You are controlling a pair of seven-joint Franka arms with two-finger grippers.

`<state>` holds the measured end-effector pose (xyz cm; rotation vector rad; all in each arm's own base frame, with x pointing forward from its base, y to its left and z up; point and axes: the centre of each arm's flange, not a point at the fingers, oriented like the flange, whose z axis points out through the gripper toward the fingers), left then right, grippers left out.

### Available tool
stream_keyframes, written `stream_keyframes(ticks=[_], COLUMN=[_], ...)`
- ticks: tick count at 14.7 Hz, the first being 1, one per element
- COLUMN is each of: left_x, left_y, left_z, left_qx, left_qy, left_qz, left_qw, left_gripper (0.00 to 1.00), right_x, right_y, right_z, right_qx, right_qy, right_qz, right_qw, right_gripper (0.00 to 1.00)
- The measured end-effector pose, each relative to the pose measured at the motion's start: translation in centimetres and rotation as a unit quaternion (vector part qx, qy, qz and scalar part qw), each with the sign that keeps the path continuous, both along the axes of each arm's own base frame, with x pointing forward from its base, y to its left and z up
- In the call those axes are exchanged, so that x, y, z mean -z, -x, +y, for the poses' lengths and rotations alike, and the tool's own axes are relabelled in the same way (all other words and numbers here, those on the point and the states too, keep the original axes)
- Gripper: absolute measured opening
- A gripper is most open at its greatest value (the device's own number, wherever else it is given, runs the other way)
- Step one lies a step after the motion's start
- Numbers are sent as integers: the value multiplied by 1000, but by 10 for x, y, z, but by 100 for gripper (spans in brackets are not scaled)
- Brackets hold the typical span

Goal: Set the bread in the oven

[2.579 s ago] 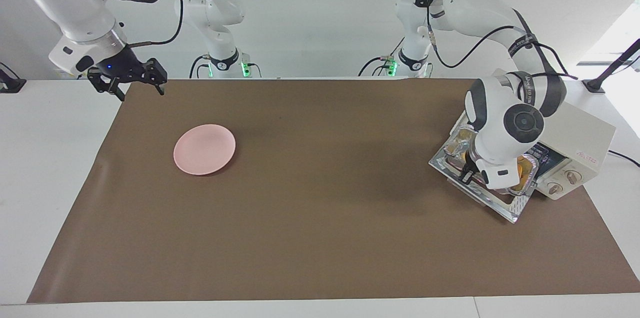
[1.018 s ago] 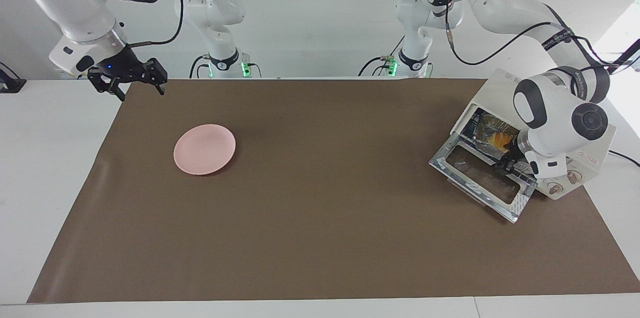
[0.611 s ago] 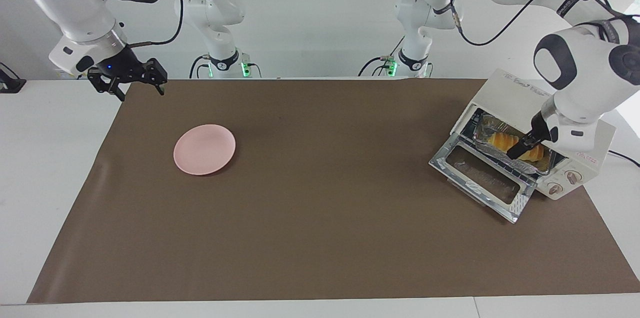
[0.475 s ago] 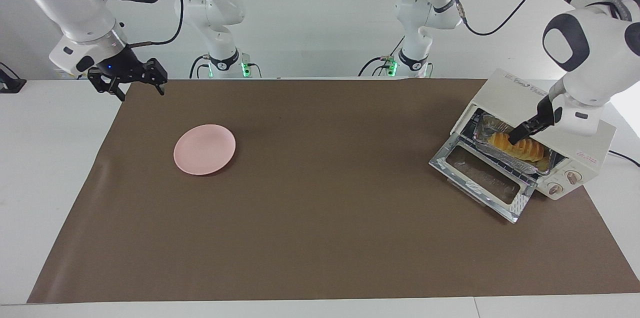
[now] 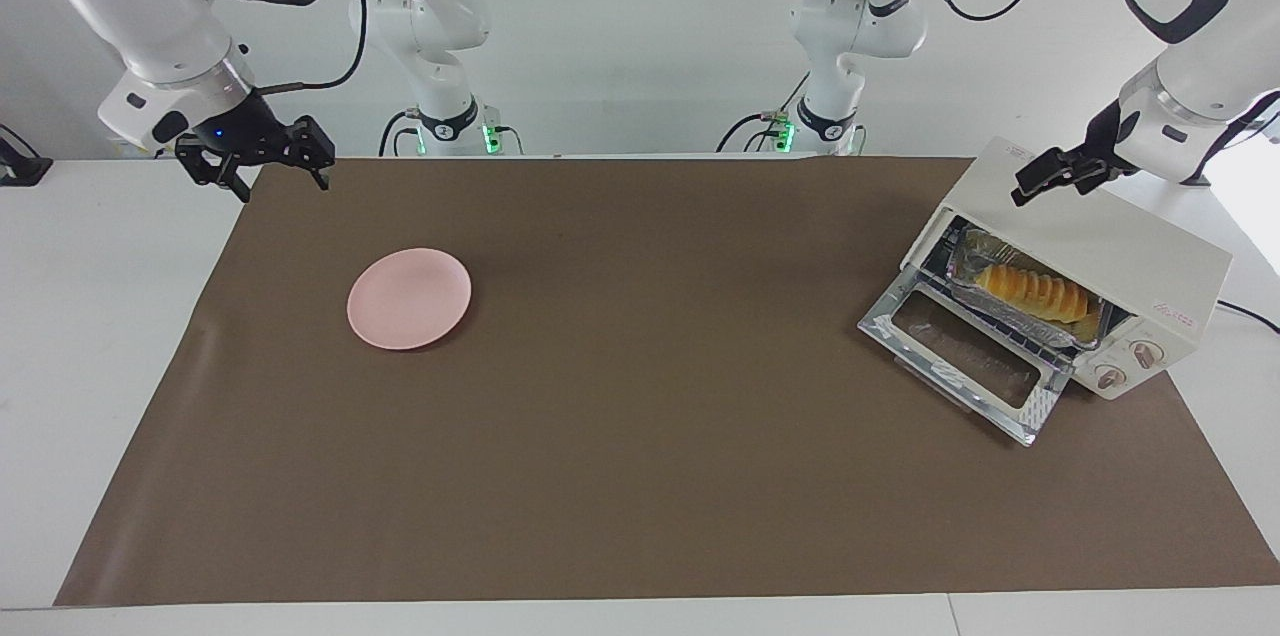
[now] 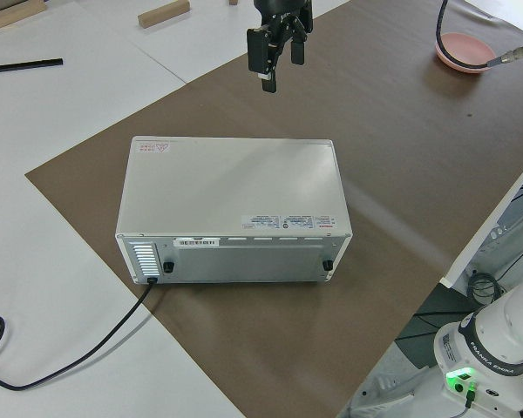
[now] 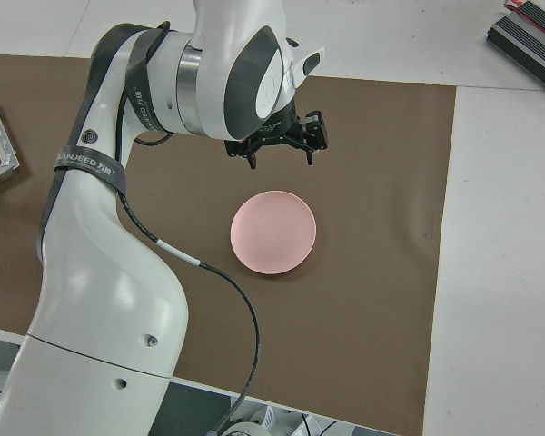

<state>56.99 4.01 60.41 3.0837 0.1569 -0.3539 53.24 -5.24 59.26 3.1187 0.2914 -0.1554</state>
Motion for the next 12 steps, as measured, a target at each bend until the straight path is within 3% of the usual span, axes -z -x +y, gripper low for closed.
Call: stream_keyframes(ticks=[7, 12], left_x=[17, 12], left_y=[16, 31], left_z=[-34, -25], left_qx=[9, 61], left_qy=[-14, 3], left_qz=[36, 34], left_qw=[999, 998], left_gripper=[100, 100], right_x=[0, 0], right_y=[0, 0], right_z=[0, 0], right_qx=[0, 0], right_qy=[0, 0], right_qz=[0, 0], right_qw=[1000, 1000], right_gripper=[100, 100])
